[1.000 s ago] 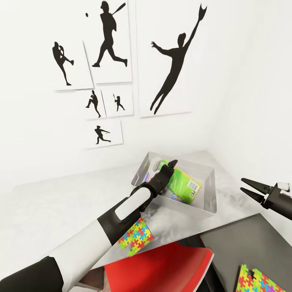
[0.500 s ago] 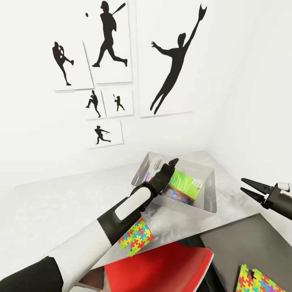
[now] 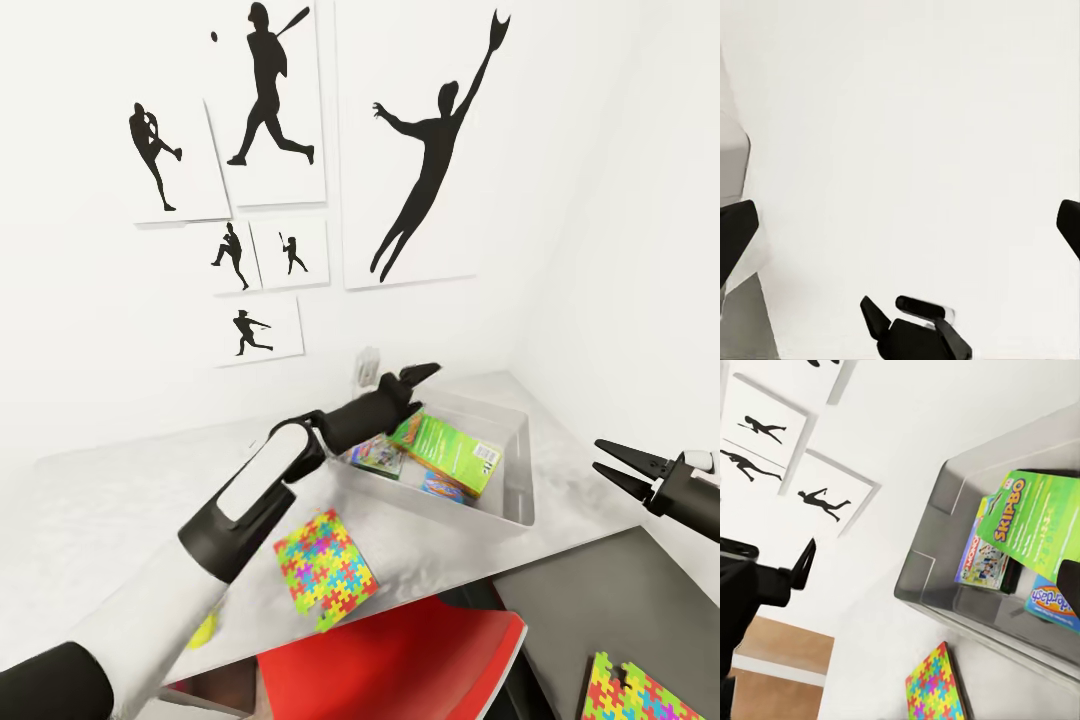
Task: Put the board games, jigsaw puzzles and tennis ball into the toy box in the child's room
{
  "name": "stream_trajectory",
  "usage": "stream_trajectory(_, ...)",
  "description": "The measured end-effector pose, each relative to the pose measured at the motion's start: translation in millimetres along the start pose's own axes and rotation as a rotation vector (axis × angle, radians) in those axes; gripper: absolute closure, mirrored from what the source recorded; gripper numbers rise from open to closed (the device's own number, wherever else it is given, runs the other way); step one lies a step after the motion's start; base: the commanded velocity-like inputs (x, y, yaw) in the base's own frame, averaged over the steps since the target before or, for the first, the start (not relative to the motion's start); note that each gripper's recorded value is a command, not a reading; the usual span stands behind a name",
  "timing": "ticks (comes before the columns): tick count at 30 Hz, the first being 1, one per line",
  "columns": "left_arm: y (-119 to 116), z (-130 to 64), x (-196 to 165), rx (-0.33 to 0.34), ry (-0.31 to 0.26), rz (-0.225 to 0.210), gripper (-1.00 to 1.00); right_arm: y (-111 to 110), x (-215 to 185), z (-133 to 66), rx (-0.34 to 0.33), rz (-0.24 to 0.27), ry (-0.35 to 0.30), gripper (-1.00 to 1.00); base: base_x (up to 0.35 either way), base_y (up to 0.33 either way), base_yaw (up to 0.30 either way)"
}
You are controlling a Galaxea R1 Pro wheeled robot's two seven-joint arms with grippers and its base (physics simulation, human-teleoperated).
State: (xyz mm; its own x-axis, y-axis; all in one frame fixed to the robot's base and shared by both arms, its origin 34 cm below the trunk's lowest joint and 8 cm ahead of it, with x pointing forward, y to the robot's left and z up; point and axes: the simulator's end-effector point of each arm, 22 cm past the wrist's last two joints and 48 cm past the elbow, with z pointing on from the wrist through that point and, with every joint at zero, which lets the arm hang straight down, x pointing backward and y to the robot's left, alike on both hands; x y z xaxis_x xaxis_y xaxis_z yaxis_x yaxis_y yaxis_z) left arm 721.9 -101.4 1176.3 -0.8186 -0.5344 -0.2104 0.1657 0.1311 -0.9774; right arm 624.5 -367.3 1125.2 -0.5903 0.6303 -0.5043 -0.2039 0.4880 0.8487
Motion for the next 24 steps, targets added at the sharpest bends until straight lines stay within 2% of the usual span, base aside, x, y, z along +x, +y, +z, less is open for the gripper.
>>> stream_trajectory(5, 5, -37.7, -20, 0.001, 0.135, 0.034, -1.0, 0, 1, 0.0, -0.002, 0.001, 0.001, -1.0, 0.0, 0.0, 0.0)
stream_trajectory(8, 10, -65.7, -40, -0.003, 0.173, 0.049, -1.0, 1, 1, 0.1, -0.005, 0.001, 0.002, -1.0, 0.0, 0.0, 0.0)
stream_trajectory(9, 15, -82.0, -51, -0.01, 0.186, 0.055, -1.0, 2, 2, 0.2, -0.013, 0.002, 0.003, -1.0, 0.0, 0.0, 0.0)
stream_trajectory(13, 33, -131.0, -91, -0.038, 0.146, 0.048, -1.0, 10, 2, 0.3, -0.048, 0.003, 0.004, -1.0, 0.0, 0.0, 0.0)
stream_trajectory(16, 58, -187.8, -124, -0.089, 0.088, 0.032, -1.0, 18, 3, 0.1, -0.089, 0.004, 0.005, -1.0, 0.0, 0.0, 0.0)
stream_trajectory(17, 62, -200.8, -131, -0.101, 0.078, 0.028, -1.0, 20, 4, 0.0, -0.095, 0.005, 0.004, -1.0, 0.0, 0.0, 0.0)
stream_trajectory(18, 69, -223.4, -141, -0.123, 0.062, 0.02, -1.0, 21, 4, 0.3, -0.105, 0.008, 0.004, -1.0, 0.0, 0.0, 0.0)
stream_trajectory(21, 85, -271.7, -158, -0.178, 0.035, 0.001, -1.0, 24, 4, 0.2, -0.118, 0.009, -0.001, -1.0, 0.0, 0.0, 0.0)
stream_trajectory(24, 112, -326.7, -164, -0.272, 0.012, -0.032, -1.0, 26, 3, 0.1, -0.125, 0.009, -0.004, -1.0, 0.0, 0.0, 0.0)
